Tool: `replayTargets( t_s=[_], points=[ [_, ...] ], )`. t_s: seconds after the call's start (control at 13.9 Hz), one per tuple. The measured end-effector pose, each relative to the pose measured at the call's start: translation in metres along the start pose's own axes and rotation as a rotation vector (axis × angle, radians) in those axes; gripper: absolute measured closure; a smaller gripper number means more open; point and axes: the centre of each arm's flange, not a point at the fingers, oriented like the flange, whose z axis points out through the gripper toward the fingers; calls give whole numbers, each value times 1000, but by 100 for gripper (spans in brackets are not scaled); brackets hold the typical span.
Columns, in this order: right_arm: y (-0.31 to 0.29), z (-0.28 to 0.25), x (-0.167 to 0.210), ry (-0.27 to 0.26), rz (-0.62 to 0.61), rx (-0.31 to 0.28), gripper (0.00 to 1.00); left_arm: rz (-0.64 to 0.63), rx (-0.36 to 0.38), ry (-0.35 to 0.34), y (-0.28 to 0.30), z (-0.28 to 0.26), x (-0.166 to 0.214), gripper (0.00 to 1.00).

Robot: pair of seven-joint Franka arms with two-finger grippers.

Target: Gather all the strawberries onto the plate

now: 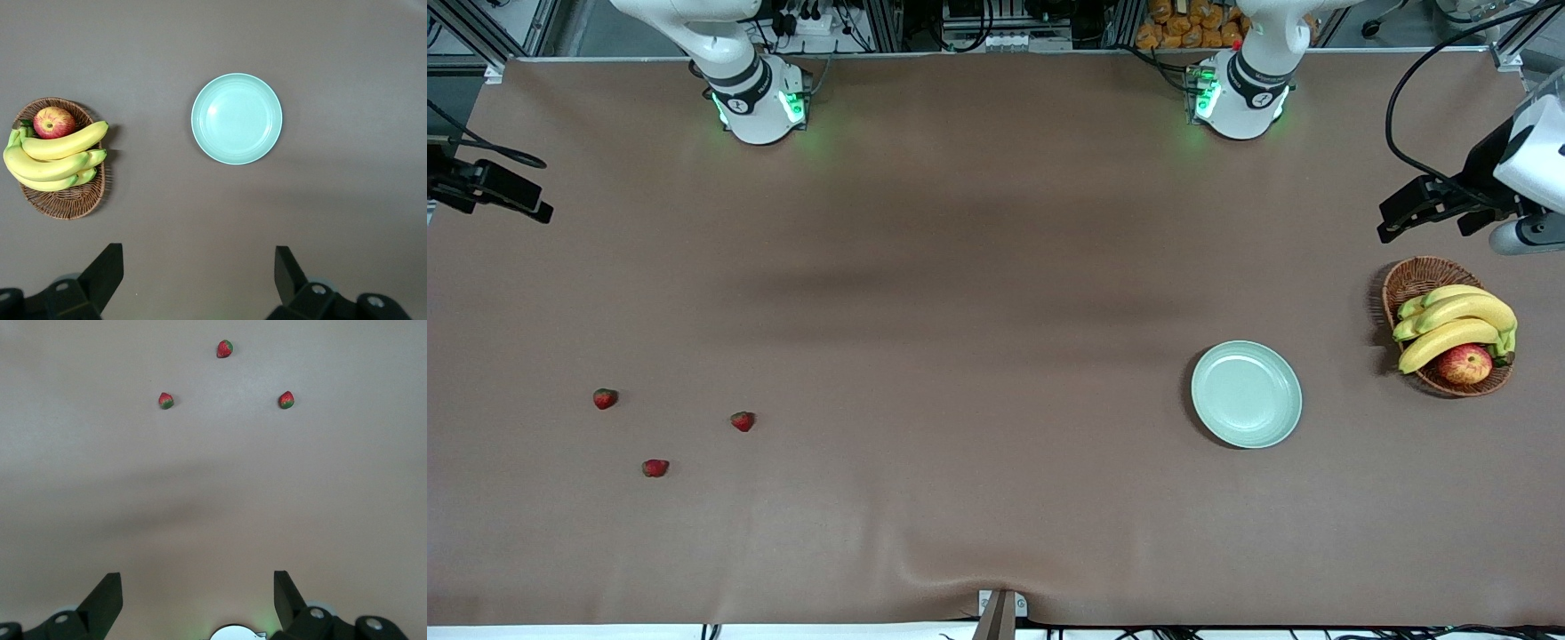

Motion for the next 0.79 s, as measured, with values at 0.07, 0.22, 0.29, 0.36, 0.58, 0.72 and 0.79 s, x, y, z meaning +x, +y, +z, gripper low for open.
replayTargets(
  t_s=[0.07,0.22,0.29,0.36,0.58,0.72,0.79],
  points=[
    [-1,0,0,0,-2,0,0,0,0,1,0,-1,0,0],
    [-3,0,0,0,-5,-1,0,-1,-1,4,-1,-4,0,0],
    [-3,0,-1,0,-5,-1,0,-2,-1,4,-1,-5,0,0],
    [-2,0,-1,0,-4,0,0,-3,-1,3,-2,-5,0,0],
    [2,0,0,0,3,0,0,-10,0,-3,-6,-3,1,0],
    [3,0,0,0,5,0,0,-30,0,-6,-17,-2,4,0],
    [3,0,0,-3,5,1,0,-37,0,-7,-21,-2,4,0]
  ],
)
